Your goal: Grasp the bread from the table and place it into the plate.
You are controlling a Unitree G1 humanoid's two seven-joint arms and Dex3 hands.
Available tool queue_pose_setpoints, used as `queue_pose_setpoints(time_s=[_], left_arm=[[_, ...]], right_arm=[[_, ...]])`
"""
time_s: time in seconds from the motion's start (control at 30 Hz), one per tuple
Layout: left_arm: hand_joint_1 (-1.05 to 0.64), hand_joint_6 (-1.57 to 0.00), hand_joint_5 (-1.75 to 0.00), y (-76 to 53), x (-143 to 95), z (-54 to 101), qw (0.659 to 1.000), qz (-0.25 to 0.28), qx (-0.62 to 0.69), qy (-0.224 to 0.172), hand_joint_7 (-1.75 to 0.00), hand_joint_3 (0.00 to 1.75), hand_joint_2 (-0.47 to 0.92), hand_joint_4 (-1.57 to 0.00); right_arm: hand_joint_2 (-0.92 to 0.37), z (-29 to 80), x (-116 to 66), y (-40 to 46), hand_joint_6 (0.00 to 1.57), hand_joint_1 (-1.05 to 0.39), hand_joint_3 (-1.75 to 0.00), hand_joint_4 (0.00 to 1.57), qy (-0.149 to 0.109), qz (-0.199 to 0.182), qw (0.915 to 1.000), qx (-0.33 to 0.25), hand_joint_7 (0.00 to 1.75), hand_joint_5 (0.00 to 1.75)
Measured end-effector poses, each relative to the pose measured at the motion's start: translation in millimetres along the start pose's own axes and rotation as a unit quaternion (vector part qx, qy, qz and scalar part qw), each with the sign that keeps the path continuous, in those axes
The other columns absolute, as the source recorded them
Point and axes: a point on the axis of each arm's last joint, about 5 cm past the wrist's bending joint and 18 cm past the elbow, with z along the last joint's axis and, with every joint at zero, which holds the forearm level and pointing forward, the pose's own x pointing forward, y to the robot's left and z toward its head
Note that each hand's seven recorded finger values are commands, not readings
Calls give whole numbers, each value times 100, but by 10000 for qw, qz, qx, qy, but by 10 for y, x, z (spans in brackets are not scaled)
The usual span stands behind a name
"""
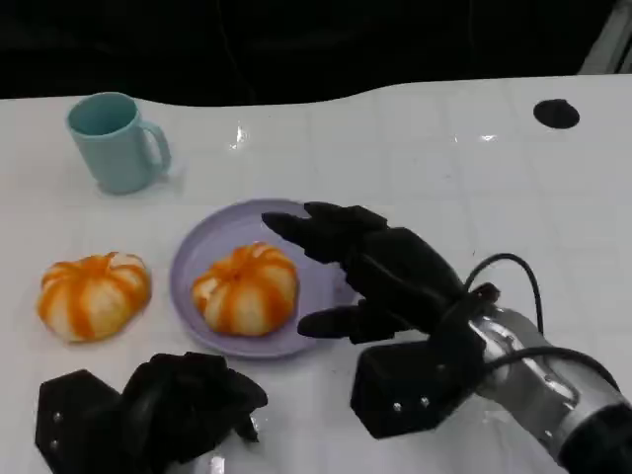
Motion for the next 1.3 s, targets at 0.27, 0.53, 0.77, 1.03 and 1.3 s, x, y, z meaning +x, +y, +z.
queue_pose_setpoints(time_s=[0.27,0.53,0.77,1.03,1.3], left_arm=[[-105,-154,-149,-2,-5,0,10000,3,-12,1,-36,19,67,-90],[-105,-154,-150,-7,-19,-4,10000,7,-21,2,-35,19,66,-90],[-105,-155,-151,-11,-22,-4,10000,-6,-14,11,-35,19,67,-91],[-105,-155,-150,-18,-24,-6,10000,-23,-10,21,-35,20,67,-92],[-105,-155,-151,-22,-22,-5,10000,-35,1,25,-34,20,67,-91]], right_arm=[[-92,-49,-297,4,23,-58,-12,0,29,-173,9998,44,4,44],[-92,-104,-538,-4,43,-48,-9,19,-3,-737,9968,313,11,56],[-91,-196,-821,-10,75,-33,-12,52,115,-1181,9915,531,29,85],[-53,-243,-1025,-5,77,-27,-87,70,67,-1583,9849,704,107,153],[-52,-258,-1222,73,64,-28,-95,65,359,-1656,9824,785,135,174]])
